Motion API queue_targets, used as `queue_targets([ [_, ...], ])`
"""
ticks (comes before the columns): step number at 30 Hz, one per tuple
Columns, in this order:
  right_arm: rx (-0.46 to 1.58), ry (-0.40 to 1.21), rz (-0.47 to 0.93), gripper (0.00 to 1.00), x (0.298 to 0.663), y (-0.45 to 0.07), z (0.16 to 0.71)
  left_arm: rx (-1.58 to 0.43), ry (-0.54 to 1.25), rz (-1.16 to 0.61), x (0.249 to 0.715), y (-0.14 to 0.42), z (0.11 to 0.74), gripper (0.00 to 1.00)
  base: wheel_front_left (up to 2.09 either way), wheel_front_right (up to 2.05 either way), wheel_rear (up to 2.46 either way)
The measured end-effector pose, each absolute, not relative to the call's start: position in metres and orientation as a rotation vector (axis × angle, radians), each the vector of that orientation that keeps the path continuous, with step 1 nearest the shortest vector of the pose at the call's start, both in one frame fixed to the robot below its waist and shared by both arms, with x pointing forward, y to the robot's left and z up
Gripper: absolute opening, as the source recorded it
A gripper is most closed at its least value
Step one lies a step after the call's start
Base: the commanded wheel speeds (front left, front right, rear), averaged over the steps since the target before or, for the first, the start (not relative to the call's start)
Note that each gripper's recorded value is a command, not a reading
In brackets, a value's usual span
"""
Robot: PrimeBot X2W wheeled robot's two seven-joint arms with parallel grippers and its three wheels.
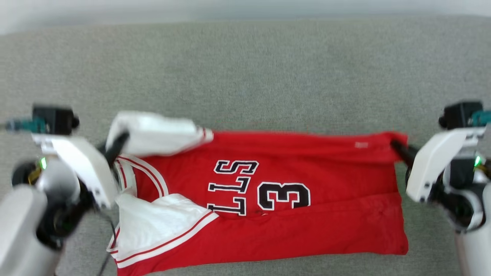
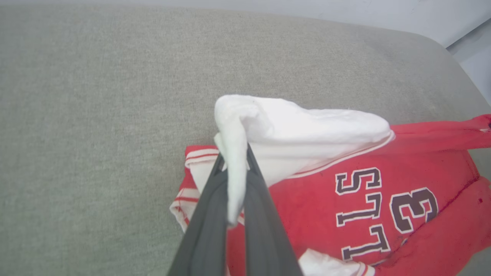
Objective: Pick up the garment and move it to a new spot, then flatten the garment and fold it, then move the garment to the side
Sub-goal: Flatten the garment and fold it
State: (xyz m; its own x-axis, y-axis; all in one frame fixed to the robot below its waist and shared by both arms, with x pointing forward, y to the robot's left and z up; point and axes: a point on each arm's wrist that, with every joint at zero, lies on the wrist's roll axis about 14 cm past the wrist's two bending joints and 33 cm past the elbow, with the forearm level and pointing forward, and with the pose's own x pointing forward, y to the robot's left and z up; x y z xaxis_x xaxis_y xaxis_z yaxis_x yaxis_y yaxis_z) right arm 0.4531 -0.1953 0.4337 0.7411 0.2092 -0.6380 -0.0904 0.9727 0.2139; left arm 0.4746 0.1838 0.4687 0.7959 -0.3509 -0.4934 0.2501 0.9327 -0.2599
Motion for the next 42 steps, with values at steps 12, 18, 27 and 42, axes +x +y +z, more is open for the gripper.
queue_targets([
  [12, 0.339, 0.841, 0.070, 1.00, 0.361, -0.198, 0.380, -0.382, 0.873, -0.242, 0.349, 0.171, 0.379, 1.00, 0.00, 0.00, 0.00],
  [18, 0.346, 0.726, 0.044, 1.00, 0.358, -0.202, 0.388, -0.367, 0.725, -0.220, 0.360, 0.167, 0.386, 1.00, 0.00, 0.00, 0.00],
  [27, 0.278, 0.448, 0.069, 1.00, 0.373, -0.213, 0.459, -0.324, 0.321, -0.154, 0.393, 0.166, 0.456, 1.00, 0.00, 0.00, 0.00],
  [42, 0.185, 0.733, 0.047, 1.00, 0.359, -0.246, 0.442, -0.165, -0.135, -0.049, 0.378, 0.192, 0.557, 1.00, 0.00, 0.00, 0.00],
])
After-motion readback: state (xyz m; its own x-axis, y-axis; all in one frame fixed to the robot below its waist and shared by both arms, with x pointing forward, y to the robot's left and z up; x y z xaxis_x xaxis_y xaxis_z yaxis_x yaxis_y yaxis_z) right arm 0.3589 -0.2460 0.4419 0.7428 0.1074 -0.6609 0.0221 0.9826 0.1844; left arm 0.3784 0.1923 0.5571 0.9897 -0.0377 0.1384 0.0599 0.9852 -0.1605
